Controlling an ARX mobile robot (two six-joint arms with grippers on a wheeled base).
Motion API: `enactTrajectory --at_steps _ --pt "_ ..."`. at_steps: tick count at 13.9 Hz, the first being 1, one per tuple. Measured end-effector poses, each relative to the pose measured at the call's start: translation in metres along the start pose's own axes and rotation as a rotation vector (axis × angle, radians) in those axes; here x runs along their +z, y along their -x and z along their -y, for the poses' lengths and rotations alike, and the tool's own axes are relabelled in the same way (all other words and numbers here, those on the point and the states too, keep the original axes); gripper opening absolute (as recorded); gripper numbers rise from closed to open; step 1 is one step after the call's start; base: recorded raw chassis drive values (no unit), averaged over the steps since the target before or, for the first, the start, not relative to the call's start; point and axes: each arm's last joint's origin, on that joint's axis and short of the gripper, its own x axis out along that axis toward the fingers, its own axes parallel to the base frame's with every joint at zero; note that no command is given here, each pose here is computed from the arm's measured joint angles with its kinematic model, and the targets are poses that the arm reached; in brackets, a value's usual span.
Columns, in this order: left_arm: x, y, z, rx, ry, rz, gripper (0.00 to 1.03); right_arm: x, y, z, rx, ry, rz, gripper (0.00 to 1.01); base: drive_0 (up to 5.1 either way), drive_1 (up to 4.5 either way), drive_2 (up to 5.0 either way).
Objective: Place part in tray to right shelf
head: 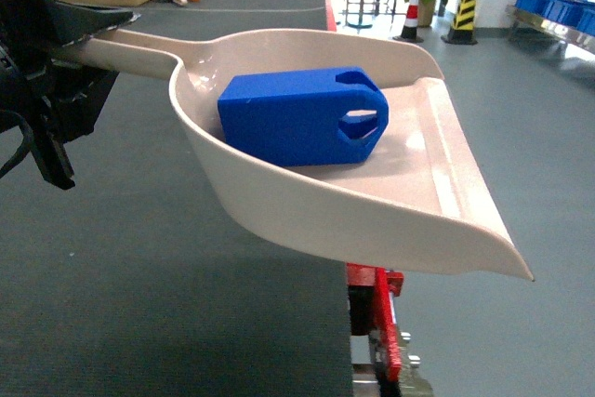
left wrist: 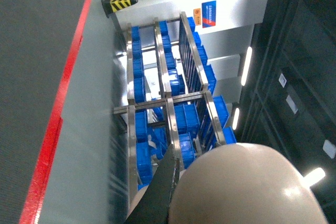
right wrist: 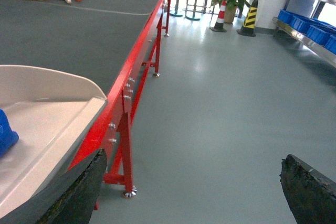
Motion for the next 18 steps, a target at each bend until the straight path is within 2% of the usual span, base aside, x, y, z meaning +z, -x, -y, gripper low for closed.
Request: enactTrajectory --at_steps 18 --pt "-0.0004 -0.0003 0.0000 0.002 0.001 -0.004 0.14 0.0002 -0.0001 -0.0001 0.002 -0.001 0.002 0.98 4.9 -2.56 -2.6"
